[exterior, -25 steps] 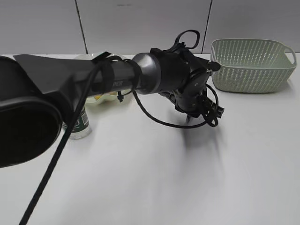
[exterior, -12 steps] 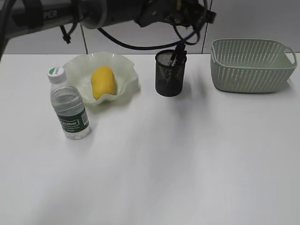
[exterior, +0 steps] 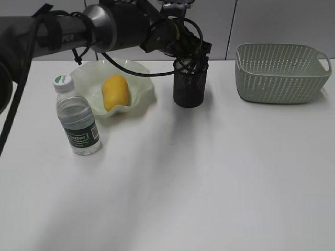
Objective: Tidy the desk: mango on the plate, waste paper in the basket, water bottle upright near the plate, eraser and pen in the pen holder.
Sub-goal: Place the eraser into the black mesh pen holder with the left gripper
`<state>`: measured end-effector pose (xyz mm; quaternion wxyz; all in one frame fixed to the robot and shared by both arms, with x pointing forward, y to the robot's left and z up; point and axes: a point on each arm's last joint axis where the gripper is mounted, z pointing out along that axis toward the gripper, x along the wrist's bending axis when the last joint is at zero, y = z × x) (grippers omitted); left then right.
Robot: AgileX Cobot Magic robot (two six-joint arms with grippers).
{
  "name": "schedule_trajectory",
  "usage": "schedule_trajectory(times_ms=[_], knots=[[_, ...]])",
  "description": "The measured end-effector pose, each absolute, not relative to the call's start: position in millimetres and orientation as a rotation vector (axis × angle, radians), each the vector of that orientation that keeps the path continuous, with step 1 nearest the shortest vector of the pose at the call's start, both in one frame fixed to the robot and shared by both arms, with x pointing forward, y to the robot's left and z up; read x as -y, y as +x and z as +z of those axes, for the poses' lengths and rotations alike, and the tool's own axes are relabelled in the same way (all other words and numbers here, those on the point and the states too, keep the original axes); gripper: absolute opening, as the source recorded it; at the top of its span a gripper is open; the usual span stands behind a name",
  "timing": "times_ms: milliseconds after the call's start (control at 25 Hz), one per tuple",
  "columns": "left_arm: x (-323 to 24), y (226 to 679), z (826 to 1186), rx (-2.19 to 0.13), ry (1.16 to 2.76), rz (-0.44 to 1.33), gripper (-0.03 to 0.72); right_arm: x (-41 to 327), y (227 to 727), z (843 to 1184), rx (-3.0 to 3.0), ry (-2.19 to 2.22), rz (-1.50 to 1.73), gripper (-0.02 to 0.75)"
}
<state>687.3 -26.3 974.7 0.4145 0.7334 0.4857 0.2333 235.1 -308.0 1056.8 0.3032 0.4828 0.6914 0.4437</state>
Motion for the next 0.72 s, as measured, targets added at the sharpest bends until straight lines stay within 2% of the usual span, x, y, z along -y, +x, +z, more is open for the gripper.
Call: schedule_trajectory(times_ms=[160, 360, 440, 600, 720], knots=[[26.9, 686.8, 974.4, -1.237, 1.83, 0.564, 0.114, 308.2, 235.2, 1056.8, -1.832, 1.279, 1.174, 0.249], [26.7, 686.1, 973.4, -1.26, 1.828, 0.546, 0.312, 308.2, 235.2, 1056.8, -1.831, 1.279, 1.173, 0.248], [26.3, 685.7, 973.2, -1.272, 1.829, 0.54, 0.366, 308.2, 235.2, 1056.8, -1.831, 1.279, 1.173, 0.248], [23.3, 681.3, 986.6, -1.276, 1.854, 0.558, 0.4, 308.2, 235.2, 1056.8, -1.831, 1.279, 1.173, 0.248], [21.8, 669.8, 1018.9, -1.21, 1.895, 0.609, 0.389, 308.3, 235.2, 1056.8, -1.831, 1.279, 1.173, 0.248]])
